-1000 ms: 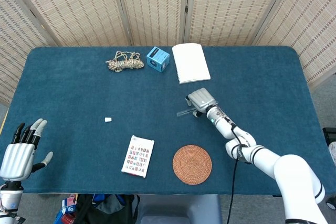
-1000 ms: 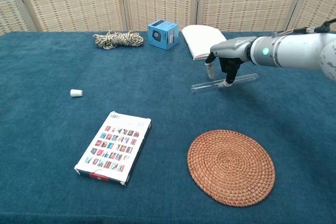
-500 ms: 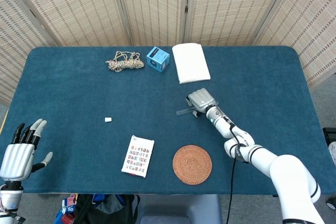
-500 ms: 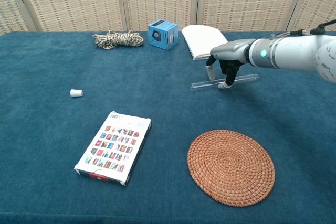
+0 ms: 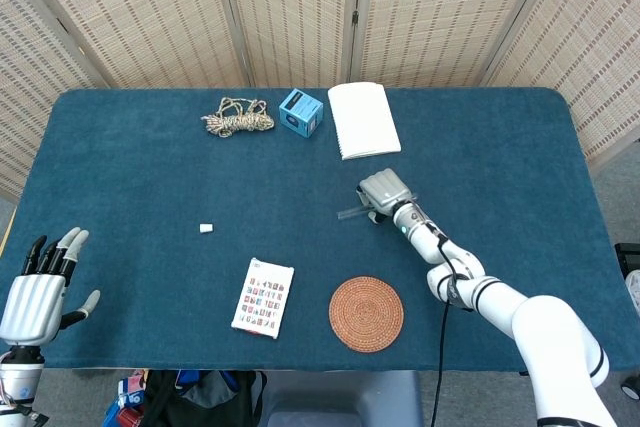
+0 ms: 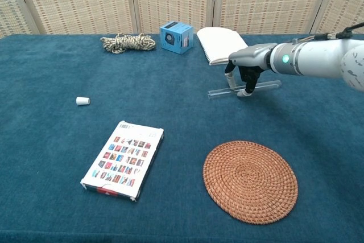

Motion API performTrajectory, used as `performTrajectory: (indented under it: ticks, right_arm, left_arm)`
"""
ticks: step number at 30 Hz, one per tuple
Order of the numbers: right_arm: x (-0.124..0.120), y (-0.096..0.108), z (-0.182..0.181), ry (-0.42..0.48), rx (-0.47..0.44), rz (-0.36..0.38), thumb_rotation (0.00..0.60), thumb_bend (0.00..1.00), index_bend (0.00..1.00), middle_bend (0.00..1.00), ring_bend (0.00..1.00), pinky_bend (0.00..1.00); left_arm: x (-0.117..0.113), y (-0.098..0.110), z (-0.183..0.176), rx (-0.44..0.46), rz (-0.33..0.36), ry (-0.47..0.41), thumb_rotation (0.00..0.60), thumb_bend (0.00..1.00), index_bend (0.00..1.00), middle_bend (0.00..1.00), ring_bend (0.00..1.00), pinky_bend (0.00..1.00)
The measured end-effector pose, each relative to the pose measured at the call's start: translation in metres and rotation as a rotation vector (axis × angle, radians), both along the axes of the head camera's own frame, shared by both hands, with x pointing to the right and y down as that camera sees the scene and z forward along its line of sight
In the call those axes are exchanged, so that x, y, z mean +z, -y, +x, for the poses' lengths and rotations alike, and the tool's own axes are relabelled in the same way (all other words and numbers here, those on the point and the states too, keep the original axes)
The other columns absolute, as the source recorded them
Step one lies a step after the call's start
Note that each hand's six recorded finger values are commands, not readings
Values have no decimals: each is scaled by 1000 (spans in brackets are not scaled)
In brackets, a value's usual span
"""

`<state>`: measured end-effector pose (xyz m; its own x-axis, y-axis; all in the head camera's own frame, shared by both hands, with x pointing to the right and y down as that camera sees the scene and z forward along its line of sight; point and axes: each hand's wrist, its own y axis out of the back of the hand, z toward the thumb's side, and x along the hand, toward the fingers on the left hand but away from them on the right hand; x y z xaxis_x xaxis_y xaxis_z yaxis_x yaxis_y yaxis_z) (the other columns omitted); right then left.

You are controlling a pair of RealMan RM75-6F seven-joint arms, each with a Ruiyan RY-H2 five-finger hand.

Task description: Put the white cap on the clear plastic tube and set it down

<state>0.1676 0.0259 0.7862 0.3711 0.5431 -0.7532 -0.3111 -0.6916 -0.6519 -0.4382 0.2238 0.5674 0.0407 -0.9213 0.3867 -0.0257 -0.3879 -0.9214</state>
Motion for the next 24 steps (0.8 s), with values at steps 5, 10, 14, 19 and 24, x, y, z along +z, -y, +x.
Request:
performTrajectory:
  ticks: [5,10,14,19,24]
  right_arm:
    - [-2,1,1,10,9,11,600,487,666,1000,1000,1000]
    - [-9,3,1,46,22,30,600,609,747,1000,1000,1000]
    - [-20,4,4,89,31,53,600,666,779,1000,1000,1000]
    - [-45,8,13,168,63,94,600,713,815,1000,1000,1000]
    - [-79,9,33,251,119,146,600,726,837,1000,1000,1000]
  left_arm:
    - [0,1,0,2,3,-1,600,249,47,84,131,37]
    - [-1,6,2,13,9,-8,600,249,47,84,131,37]
    - [-2,12,5,24,13,-24,600,249,47,88,132,37]
    - [-4,27,13,54,24,-57,600,250,53,127,202,66]
    - [-5,48,27,108,40,-106,600,249,85,221,341,255]
